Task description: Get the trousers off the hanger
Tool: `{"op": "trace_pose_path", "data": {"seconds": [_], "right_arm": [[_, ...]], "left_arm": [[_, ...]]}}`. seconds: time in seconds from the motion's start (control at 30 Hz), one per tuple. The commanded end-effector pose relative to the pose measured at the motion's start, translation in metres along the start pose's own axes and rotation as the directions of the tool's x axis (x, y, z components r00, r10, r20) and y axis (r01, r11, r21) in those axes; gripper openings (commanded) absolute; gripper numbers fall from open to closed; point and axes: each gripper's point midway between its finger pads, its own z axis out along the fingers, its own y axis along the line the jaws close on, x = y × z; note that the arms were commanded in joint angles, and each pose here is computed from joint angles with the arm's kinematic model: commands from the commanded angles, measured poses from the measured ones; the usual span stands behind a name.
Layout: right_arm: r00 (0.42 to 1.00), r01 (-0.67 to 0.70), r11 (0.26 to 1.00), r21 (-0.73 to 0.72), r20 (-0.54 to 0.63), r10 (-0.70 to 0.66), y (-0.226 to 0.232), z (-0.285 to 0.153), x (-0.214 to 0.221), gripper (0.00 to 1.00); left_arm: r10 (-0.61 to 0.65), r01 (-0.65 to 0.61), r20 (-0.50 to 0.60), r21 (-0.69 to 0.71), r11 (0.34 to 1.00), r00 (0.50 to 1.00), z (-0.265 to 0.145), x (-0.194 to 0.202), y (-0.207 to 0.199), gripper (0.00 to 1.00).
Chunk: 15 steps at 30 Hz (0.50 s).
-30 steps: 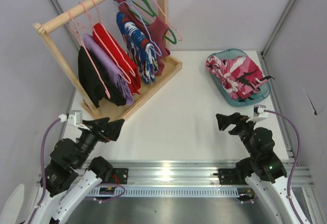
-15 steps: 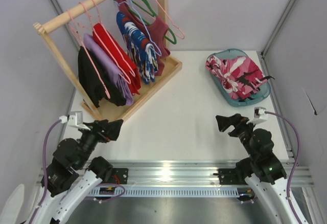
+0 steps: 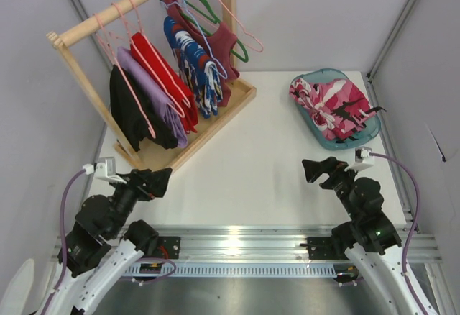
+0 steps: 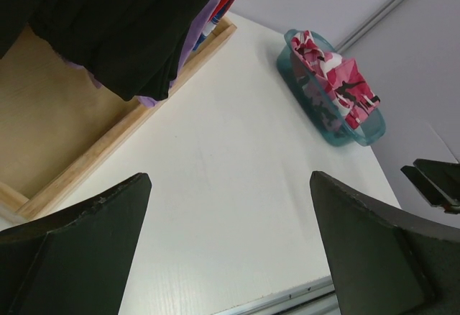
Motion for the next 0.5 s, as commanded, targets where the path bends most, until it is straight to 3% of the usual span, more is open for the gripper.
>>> {"op": "trace_pose_path", "data": {"seconds": [0.0,0.47], "right_arm": [[0.997,0.015,0.998,-0.062,0.075,-0.010,0.0192,-0.0035,-0.0266,0.99],[0.997,0.020,0.998,-0.062,0.074,-0.015,0.0205,-0.0030,-0.0283,0.99]], "left_arm": [[-0.028,0.028,0.028,-0.005,1.000,0.999,-0.0001,-0.0044,0.0008,1.00],[-0.008,0.008,-0.006,-0.005,1.000,1.000,0.0066,0.0016,-0.0016,1.00]]}}
